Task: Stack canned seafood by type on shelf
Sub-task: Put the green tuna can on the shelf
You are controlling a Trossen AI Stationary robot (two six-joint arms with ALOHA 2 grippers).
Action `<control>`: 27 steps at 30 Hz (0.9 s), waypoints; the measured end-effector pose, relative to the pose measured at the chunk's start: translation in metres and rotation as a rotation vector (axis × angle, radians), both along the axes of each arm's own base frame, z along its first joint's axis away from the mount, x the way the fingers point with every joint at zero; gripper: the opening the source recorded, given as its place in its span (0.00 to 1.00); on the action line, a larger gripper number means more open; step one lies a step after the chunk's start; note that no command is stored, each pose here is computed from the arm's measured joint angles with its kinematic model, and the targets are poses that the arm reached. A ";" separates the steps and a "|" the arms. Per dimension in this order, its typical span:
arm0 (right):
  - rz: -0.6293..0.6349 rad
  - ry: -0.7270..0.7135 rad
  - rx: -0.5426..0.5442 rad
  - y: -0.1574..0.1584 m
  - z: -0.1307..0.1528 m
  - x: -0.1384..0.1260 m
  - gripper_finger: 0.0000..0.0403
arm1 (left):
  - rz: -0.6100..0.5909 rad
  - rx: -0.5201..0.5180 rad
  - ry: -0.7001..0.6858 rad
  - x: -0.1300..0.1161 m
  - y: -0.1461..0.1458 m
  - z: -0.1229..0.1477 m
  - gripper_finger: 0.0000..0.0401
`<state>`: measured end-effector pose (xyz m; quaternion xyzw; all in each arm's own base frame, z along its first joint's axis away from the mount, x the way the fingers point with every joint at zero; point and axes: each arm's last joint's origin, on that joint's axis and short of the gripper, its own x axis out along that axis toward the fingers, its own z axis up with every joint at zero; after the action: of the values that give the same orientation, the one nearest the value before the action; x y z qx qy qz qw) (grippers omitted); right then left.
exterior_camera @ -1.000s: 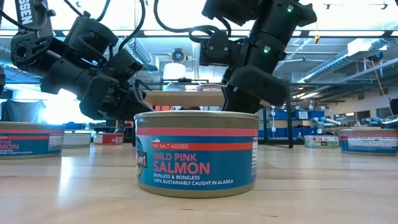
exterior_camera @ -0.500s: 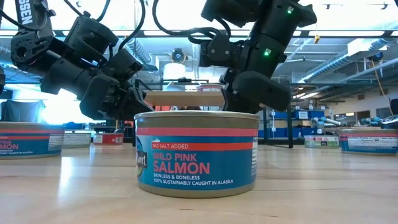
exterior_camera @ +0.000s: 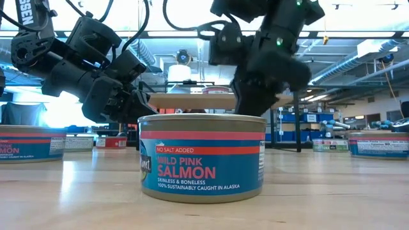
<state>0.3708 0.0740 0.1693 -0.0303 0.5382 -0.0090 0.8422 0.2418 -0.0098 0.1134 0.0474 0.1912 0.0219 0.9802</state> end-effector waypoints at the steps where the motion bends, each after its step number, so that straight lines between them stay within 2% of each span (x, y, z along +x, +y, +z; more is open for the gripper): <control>1: -0.010 -0.006 0.019 -0.002 0.003 0.000 0.01 | 0.000 -0.001 0.000 0.000 0.000 0.000 0.00; 5: -0.044 -0.029 0.062 -0.007 0.012 -0.001 0.00 | 0.000 -0.001 0.000 0.000 0.000 0.000 0.00; 9: -0.050 -0.014 0.053 -0.012 0.016 -0.004 0.01 | 0.001 -0.002 0.000 0.000 0.000 0.000 0.00; 14: -0.053 0.045 -0.052 -0.013 0.014 -0.010 0.11 | 0.013 -0.028 -0.006 0.001 0.000 0.001 0.00; 19: -0.016 0.077 -0.068 -0.003 0.013 -0.015 0.21 | 0.047 -0.033 -0.015 0.014 0.000 0.001 0.00; 22: -0.023 0.070 -0.124 0.003 0.012 -0.018 0.18 | 0.052 -0.030 -0.005 0.030 0.000 -0.004 0.00; 27: -0.132 0.121 -0.230 -0.003 0.005 -0.028 0.02 | 0.086 -0.039 0.006 0.051 0.004 -0.022 0.00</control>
<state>0.3430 0.0710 0.1742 -0.0918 0.5843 -0.1240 0.7968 0.2927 -0.0056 0.0918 0.0202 0.1964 0.0603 0.9785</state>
